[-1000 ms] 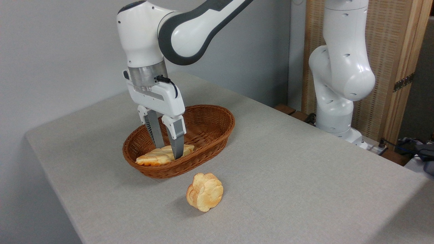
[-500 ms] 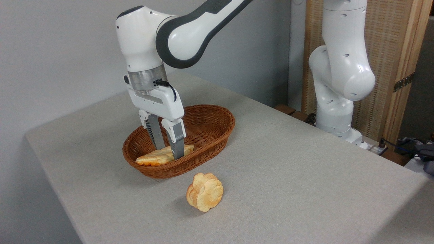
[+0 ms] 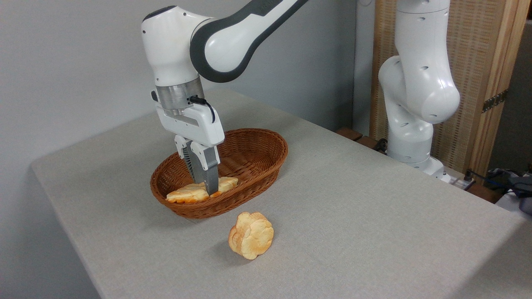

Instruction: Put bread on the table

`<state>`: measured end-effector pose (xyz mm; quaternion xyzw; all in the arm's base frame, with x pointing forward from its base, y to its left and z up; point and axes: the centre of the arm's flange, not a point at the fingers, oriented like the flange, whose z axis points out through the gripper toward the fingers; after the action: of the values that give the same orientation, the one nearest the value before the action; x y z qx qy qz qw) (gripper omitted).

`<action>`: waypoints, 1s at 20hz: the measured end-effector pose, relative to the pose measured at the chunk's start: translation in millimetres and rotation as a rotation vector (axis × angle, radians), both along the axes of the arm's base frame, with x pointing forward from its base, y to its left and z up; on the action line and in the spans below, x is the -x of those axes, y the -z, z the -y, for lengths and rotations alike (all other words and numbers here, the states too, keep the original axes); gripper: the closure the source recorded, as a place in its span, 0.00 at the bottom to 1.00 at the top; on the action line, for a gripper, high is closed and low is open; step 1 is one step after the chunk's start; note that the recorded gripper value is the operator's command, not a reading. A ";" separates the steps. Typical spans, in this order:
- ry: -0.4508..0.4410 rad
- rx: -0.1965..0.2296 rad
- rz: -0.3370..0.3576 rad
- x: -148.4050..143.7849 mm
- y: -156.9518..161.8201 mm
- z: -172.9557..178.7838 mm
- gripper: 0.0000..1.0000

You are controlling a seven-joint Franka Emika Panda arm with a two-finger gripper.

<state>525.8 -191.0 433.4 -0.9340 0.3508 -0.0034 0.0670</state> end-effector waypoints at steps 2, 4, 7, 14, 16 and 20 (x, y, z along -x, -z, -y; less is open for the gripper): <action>0.000 0.001 0.002 -0.1 -1.0 0.3 0.67; 0.002 0.004 0.009 0.5 -5.4 1.0 0.67; 0.011 0.018 0.037 3.3 -21.9 4.9 0.66; -0.010 0.073 0.115 9.4 -76.9 2.7 0.64; -0.037 0.094 0.121 7.3 -98.1 -4.6 0.64; -0.142 0.154 0.173 -8.6 -138.3 -51.9 0.64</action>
<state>534.4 -139.1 571.8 -0.9551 0.2756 -0.1061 0.0253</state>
